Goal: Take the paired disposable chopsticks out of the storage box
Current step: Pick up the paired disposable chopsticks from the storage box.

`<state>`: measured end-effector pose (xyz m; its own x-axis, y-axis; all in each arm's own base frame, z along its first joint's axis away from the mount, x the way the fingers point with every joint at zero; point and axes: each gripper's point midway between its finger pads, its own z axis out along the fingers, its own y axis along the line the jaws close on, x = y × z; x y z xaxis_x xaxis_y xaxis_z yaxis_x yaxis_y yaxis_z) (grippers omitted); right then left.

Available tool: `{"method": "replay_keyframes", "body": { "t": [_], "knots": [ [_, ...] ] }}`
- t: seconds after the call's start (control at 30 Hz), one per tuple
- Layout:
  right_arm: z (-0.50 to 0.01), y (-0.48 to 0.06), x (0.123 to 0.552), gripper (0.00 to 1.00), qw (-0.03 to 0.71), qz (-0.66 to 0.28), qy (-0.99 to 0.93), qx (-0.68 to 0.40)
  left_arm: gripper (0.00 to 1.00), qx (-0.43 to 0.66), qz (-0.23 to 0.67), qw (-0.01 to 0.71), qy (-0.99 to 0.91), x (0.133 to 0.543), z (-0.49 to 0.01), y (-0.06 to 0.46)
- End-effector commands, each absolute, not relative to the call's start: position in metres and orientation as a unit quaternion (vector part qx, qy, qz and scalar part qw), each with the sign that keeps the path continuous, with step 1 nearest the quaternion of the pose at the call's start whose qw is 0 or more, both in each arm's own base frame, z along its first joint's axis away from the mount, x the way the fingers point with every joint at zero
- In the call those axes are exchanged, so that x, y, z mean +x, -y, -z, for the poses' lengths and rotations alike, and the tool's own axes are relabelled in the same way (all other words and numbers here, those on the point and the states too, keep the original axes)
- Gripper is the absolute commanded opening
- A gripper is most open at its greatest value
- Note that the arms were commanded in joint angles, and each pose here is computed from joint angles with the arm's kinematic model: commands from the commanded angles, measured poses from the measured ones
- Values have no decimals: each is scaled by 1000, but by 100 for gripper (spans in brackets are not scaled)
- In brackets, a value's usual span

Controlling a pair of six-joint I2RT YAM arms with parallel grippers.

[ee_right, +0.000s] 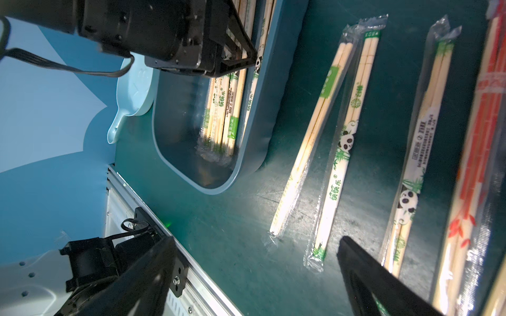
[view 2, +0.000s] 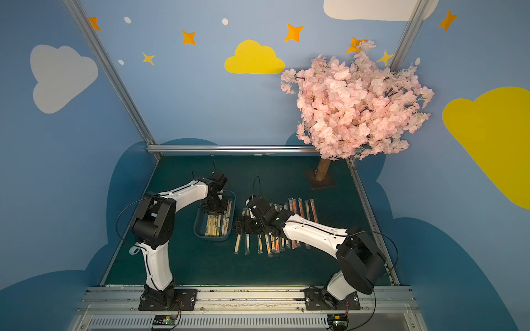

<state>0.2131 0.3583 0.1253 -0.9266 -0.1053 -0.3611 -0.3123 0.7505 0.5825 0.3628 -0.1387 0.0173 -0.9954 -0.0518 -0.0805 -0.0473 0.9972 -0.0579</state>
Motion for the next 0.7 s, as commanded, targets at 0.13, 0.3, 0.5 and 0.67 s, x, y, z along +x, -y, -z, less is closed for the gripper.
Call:
{"method": "replay_keyframes", "body": {
  "t": [0.13,0.3,0.5,0.67],
  "knots": [
    [-129,-358,216,95,158,-328,-925,-111,17,-12,3,12,-1000,353,-2,132],
    [-129,-359,216,95,158,-329,-925,-111,9,-16,17,28,-999,358,-16,135],
    [-130,-359,216,95,158,-328,-925,-113,6,-21,30,60,-998,370,-47,135],
    [-130,-361,217,95,155,-328,-924,-116,5,-22,40,84,-995,378,-72,132]
  ]
}}
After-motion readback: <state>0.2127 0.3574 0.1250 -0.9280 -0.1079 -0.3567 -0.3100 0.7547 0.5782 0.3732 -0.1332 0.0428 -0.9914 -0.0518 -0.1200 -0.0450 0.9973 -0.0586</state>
